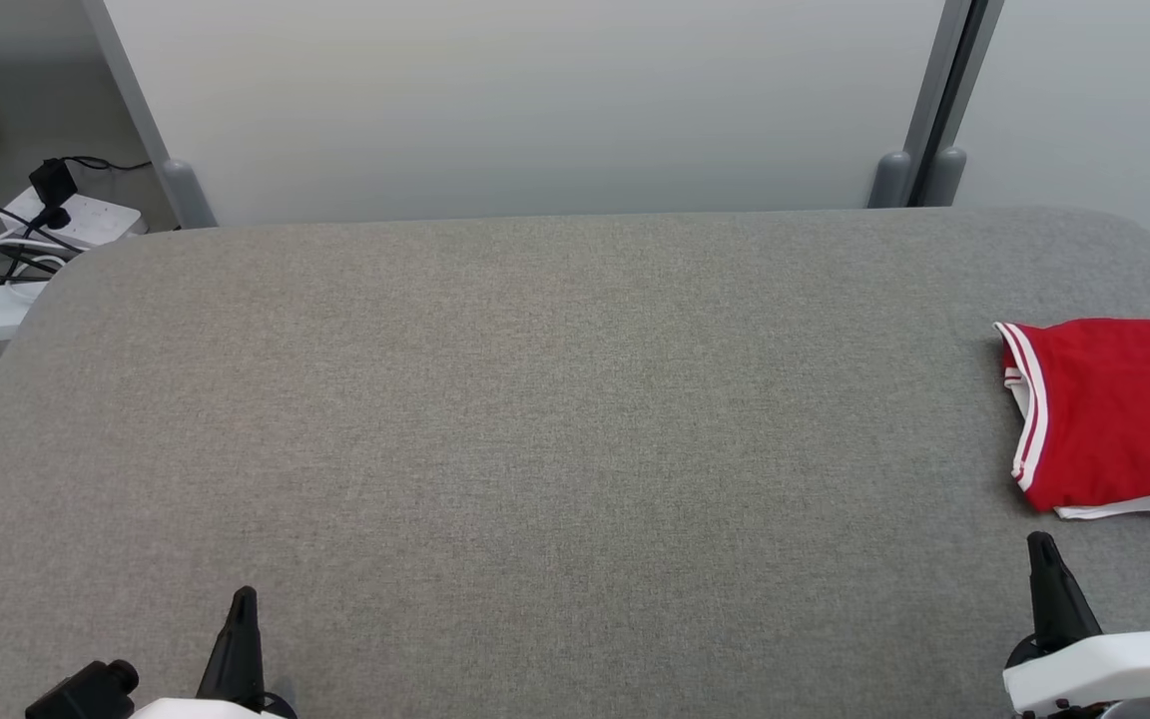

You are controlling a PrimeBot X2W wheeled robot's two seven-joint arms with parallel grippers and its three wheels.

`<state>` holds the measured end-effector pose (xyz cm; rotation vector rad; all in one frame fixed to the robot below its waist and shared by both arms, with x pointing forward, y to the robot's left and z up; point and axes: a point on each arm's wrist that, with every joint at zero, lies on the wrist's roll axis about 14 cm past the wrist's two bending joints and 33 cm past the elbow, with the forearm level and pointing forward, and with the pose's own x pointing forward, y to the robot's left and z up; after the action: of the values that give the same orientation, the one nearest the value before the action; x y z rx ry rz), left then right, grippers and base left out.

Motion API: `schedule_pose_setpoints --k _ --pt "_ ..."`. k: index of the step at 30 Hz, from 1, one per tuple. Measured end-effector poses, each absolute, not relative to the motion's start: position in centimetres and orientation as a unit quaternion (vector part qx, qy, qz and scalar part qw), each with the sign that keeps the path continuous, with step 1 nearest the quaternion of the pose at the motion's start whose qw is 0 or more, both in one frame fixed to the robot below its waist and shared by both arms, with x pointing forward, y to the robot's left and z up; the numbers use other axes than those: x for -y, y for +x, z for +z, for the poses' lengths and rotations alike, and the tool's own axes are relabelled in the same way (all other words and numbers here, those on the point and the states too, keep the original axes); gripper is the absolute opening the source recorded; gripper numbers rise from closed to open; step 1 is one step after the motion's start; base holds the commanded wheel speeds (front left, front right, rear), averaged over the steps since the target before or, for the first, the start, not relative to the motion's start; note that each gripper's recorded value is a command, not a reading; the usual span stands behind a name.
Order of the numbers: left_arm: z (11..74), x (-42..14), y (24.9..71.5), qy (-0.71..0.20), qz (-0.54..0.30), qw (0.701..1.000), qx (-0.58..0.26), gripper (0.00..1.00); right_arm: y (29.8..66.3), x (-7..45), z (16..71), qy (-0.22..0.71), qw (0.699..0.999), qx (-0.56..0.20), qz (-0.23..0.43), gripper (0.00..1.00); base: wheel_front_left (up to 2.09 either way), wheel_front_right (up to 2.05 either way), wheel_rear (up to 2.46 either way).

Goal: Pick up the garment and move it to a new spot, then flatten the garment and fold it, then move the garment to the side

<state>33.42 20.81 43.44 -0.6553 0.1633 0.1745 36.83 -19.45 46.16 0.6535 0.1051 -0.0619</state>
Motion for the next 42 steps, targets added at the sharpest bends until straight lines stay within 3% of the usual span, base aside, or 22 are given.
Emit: schedule_pose_setpoints --k 42 --pt "44.9 -19.8 35.4 -0.541 0.074 0.835 -0.068 0.0 37.1 20.2 46.4 0.54 0.839 -0.048 -0.054 0.0 0.0 0.0 0.0"
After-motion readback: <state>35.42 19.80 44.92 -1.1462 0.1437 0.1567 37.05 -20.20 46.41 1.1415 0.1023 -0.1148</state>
